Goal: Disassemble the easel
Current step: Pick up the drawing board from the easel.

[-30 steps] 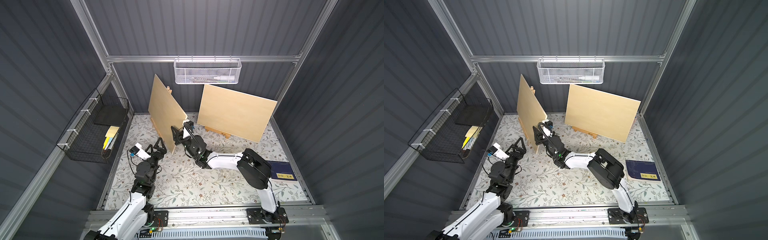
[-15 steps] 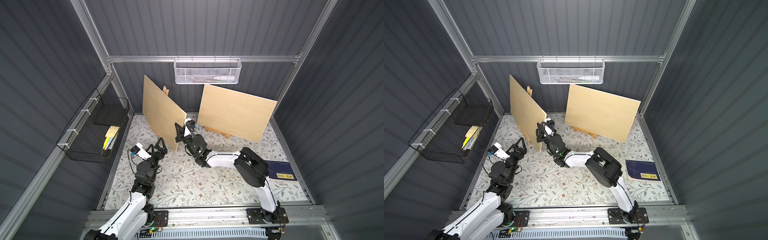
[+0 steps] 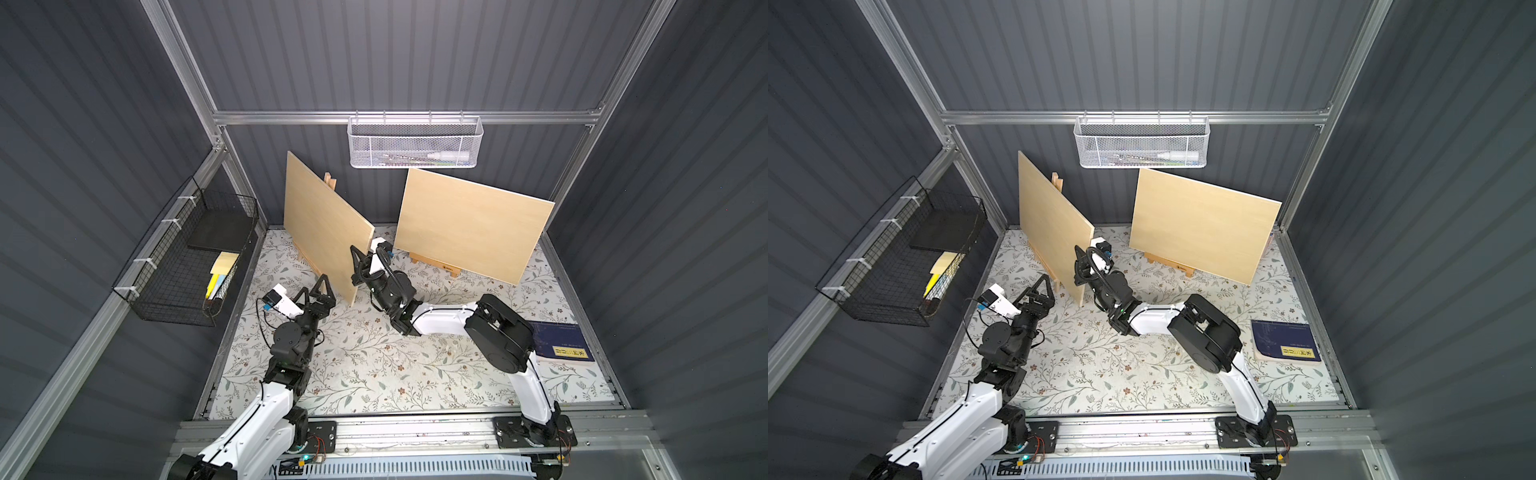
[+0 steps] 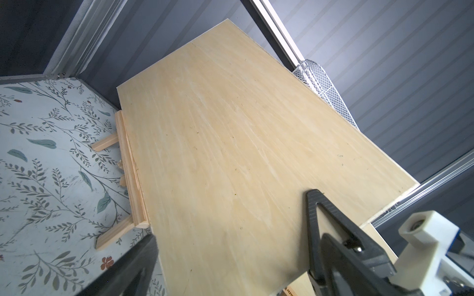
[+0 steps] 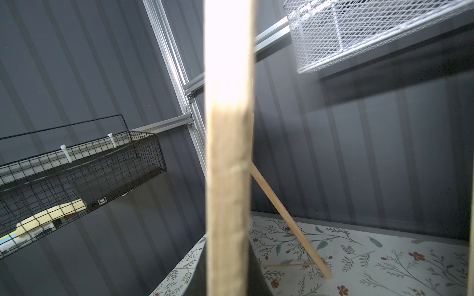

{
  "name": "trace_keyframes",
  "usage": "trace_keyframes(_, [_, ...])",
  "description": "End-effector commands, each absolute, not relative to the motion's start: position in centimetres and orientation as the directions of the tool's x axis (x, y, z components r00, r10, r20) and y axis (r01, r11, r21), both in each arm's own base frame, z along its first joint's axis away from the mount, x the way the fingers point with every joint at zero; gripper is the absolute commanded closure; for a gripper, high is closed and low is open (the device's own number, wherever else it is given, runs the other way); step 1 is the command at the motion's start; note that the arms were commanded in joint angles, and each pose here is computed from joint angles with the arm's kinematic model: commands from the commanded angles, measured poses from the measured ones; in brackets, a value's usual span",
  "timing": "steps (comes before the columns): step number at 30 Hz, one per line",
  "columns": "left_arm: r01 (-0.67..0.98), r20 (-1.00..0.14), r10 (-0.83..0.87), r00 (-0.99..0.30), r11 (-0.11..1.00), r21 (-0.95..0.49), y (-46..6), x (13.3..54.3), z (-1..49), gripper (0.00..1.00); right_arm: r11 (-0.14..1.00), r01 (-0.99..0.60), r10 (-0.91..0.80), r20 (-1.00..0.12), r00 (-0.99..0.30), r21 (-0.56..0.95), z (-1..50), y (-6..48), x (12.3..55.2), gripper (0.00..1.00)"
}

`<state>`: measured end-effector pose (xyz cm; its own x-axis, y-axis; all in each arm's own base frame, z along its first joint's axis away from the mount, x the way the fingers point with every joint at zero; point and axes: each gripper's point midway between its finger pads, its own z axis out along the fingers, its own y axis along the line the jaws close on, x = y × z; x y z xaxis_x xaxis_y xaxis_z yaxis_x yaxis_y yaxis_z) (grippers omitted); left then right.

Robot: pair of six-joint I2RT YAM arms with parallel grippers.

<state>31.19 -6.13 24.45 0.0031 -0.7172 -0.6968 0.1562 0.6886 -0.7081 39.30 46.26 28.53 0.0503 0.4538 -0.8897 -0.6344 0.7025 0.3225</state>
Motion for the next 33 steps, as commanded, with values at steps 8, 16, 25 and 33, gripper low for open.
trace_keyframes(8, [0.195, -0.690, -0.724, 0.007, 0.678, -0.709, -6.6, 31.1, 25.5, 0.01, 0.544, -0.741, 0.697, -0.704, 0.137, 0.395, 38.4, 43.5, 37.3, 1.00])
trace_keyframes(16, [0.196, -0.692, -0.722, 0.002, 0.679, -0.707, -6.7, 31.2, 25.5, 0.01, 0.457, -0.800, 0.757, -0.642, 0.121, 0.389, 42.7, 42.8, 35.5, 1.00])
trace_keyframes(25, [0.197, -0.694, -0.720, 0.000, 0.681, -0.706, -6.7, 31.2, 25.5, 0.01, 0.430, -0.830, 0.779, -0.611, 0.142, 0.356, 45.7, 42.0, 34.1, 1.00])
trace_keyframes(33, [0.195, -0.695, -0.719, -0.003, 0.681, -0.706, -6.7, 31.3, 25.3, 0.01, 0.436, -0.839, 0.790, -0.585, 0.184, 0.325, 48.1, 41.2, 33.3, 1.00])
